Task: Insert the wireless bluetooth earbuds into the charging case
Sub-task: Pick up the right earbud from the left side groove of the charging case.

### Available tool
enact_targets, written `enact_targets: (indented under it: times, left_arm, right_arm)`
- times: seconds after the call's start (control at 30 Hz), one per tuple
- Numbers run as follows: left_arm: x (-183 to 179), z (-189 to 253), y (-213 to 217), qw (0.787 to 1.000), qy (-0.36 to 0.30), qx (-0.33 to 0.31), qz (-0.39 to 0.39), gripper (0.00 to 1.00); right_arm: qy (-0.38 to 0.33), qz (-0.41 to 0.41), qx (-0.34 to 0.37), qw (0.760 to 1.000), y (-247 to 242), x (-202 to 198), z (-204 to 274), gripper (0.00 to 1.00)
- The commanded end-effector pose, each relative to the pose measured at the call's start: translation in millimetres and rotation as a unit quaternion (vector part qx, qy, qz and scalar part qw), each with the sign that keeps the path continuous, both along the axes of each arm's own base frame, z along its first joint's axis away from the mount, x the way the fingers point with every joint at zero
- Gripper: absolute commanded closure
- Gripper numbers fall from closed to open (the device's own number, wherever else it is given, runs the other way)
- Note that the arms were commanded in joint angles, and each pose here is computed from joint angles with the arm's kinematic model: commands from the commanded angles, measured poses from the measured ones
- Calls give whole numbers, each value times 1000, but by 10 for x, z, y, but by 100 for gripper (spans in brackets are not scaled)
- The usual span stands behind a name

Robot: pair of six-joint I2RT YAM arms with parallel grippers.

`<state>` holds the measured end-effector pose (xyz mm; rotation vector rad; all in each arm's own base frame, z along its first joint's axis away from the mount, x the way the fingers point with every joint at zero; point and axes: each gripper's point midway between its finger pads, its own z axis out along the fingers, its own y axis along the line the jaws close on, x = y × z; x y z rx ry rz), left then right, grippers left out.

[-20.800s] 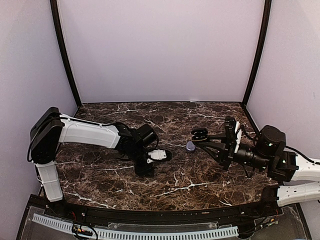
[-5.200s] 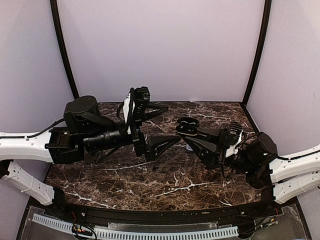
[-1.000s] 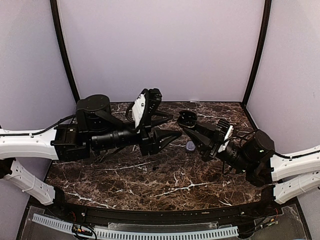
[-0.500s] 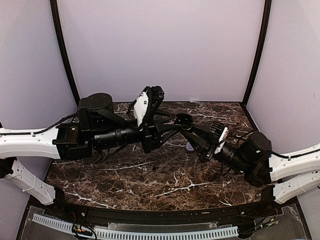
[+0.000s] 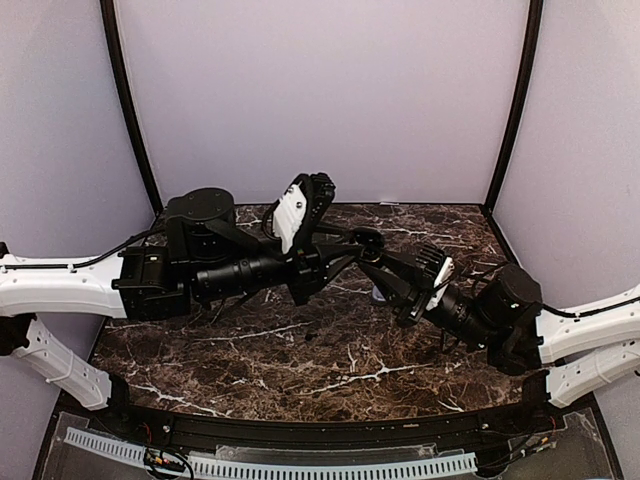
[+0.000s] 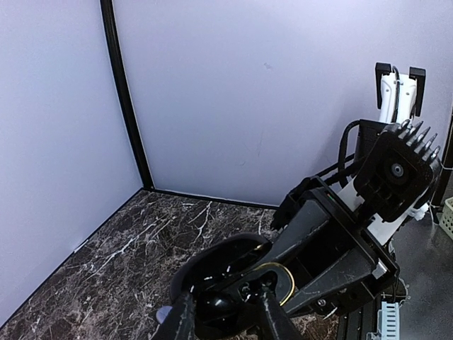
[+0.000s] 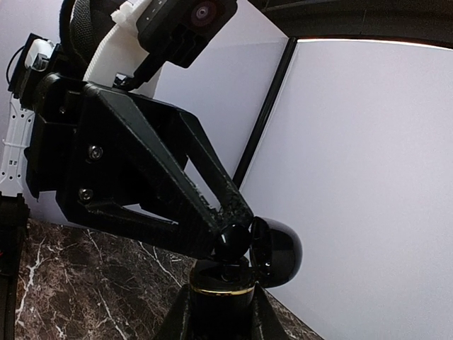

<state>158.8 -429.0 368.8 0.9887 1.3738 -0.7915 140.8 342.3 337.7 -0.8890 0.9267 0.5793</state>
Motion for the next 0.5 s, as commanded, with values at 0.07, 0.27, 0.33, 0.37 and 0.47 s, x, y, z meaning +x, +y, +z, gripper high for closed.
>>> enact_targets:
  times: [0.07, 0.27, 0.33, 0.37, 0.47]
  left_arm:
    - [39, 146, 12, 1000, 2, -17, 10, 73]
    - [47, 119, -19, 1000, 8, -14, 9, 78]
    - [60, 117, -13, 1000, 8, -14, 13, 80]
    - [61, 117, -11, 1000, 9, -14, 14, 81]
    - [67, 128, -5, 1000, 10, -16, 16, 84]
  right_arm:
    - [-23, -10, 38, 999, -21, -44, 265, 100]
    - [-24, -17, 48, 998, -53, -46, 292, 100]
    - [-27, -17, 48, 998, -56, -52, 294, 100]
    - [-27, -17, 47, 998, -57, -54, 295, 100]
    - [-28, -18, 49, 998, -66, -56, 300, 100]
